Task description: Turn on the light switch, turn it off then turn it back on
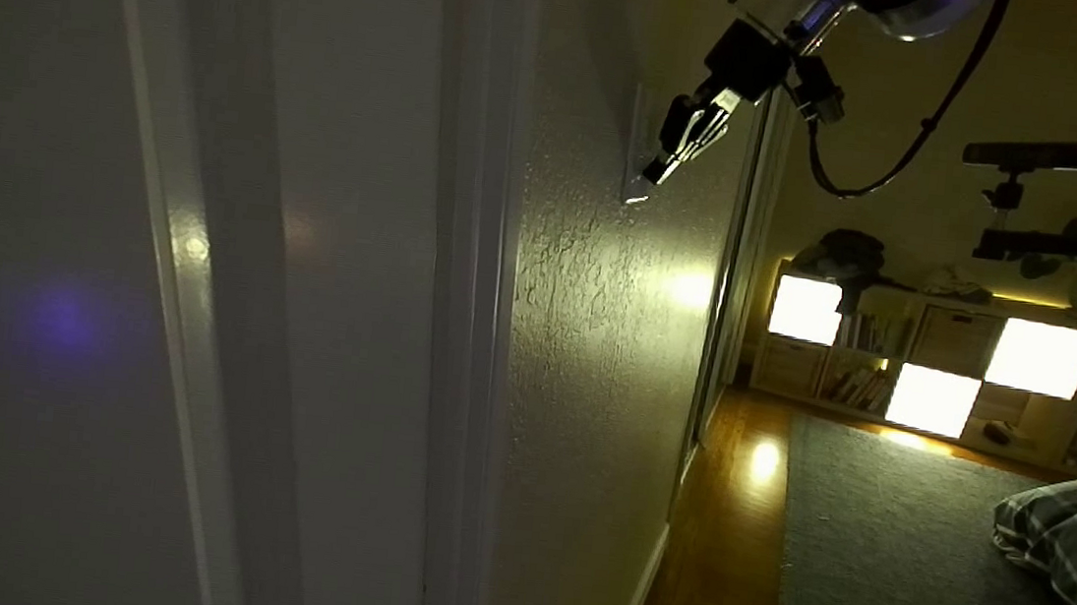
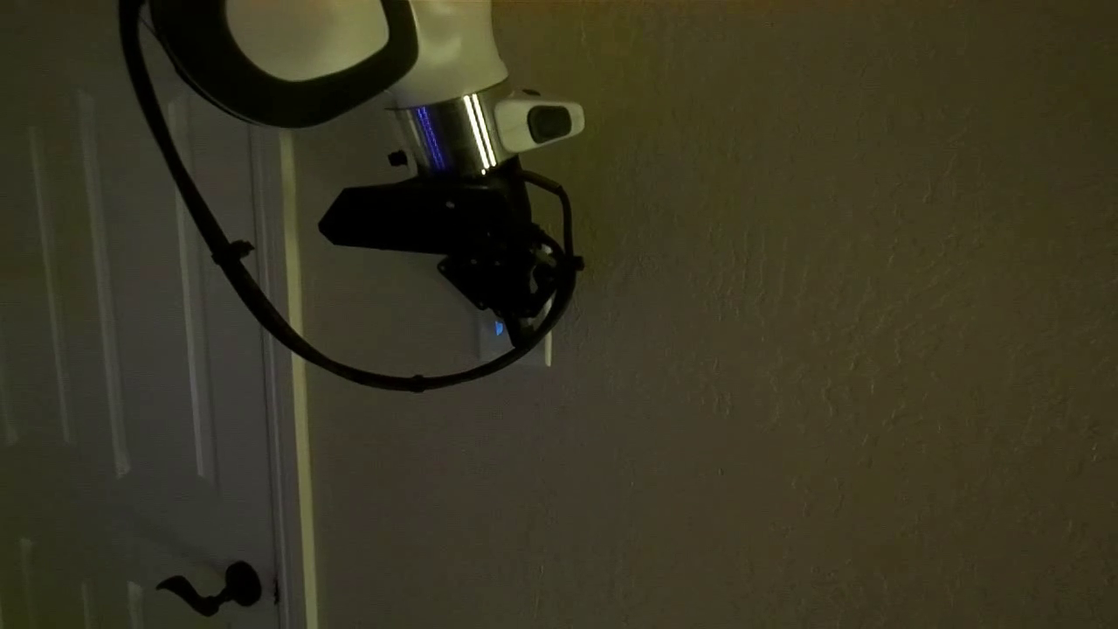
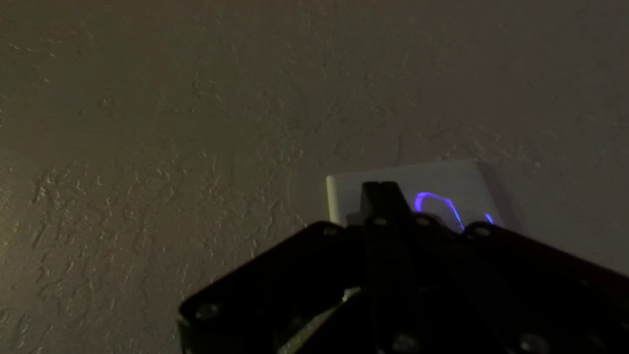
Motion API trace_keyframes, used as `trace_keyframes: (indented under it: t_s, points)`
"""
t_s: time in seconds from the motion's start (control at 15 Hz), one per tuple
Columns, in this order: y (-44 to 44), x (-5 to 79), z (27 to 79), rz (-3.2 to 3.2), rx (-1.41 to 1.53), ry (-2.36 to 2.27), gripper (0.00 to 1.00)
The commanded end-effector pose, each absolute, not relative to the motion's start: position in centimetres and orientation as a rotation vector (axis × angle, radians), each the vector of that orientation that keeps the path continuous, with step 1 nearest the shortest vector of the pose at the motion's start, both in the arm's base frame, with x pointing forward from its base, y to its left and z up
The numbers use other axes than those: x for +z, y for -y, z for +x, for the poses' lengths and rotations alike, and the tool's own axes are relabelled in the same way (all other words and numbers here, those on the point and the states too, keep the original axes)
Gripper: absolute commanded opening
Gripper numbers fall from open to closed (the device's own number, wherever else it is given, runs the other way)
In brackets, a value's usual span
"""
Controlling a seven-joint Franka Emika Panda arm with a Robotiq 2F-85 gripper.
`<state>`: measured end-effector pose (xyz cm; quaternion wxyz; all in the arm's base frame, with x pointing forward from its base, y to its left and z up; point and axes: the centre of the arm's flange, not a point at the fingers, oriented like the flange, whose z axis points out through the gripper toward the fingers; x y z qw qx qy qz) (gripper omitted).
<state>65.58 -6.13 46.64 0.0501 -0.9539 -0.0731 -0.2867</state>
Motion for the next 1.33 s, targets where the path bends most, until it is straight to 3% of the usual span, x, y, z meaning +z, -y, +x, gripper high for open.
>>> trace_keyframes:
  t_s: [0.0, 1.27]
  points:
    - [6.5, 47.5, 66.7, -2.860, -0.932, 0.179, 0.05]
    - [4.6, 47.0, 63.6, -2.853, -0.843, 0.134, 0.06]
